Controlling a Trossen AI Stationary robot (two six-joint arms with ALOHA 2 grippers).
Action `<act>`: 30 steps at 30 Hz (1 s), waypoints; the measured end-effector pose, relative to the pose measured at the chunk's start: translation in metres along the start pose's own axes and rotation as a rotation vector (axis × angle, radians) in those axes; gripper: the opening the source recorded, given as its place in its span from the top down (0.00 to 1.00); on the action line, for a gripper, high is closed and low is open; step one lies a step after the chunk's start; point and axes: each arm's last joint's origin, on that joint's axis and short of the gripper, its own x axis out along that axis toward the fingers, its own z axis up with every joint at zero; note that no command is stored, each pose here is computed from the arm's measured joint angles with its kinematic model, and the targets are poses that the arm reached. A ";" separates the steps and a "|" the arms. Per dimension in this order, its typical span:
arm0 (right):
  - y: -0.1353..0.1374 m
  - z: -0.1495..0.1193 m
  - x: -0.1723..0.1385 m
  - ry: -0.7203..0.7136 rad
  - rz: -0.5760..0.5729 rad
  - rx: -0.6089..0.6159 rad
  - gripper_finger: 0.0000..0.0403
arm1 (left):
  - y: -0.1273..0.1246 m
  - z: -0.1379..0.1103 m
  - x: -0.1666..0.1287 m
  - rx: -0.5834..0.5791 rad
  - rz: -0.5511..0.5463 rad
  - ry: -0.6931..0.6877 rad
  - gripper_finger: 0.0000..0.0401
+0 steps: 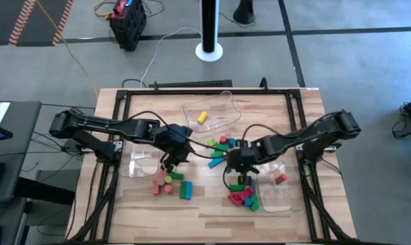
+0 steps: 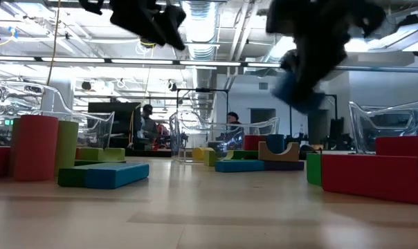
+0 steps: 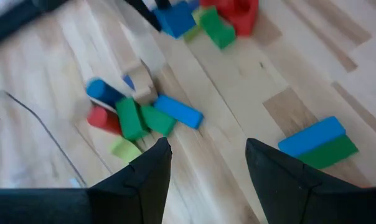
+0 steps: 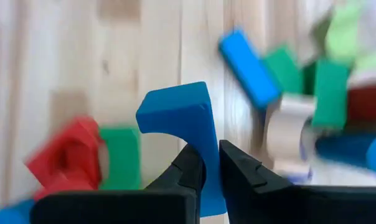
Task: Sort blocks by size
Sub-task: Put the blue arch block into the left transparent bin
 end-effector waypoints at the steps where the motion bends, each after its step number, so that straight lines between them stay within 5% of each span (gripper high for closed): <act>1: 0.000 0.002 -0.005 -0.037 0.007 -0.001 0.85 | 0.000 0.002 -0.002 0.020 0.010 -0.022 0.50; 13: 0.003 0.025 -0.035 -0.336 0.101 -0.030 0.83 | -0.013 0.030 0.002 0.337 0.158 -0.152 0.50; 30: 0.006 0.038 -0.040 -0.483 0.158 -0.076 0.83 | -0.016 0.043 0.025 0.471 0.235 -0.211 0.50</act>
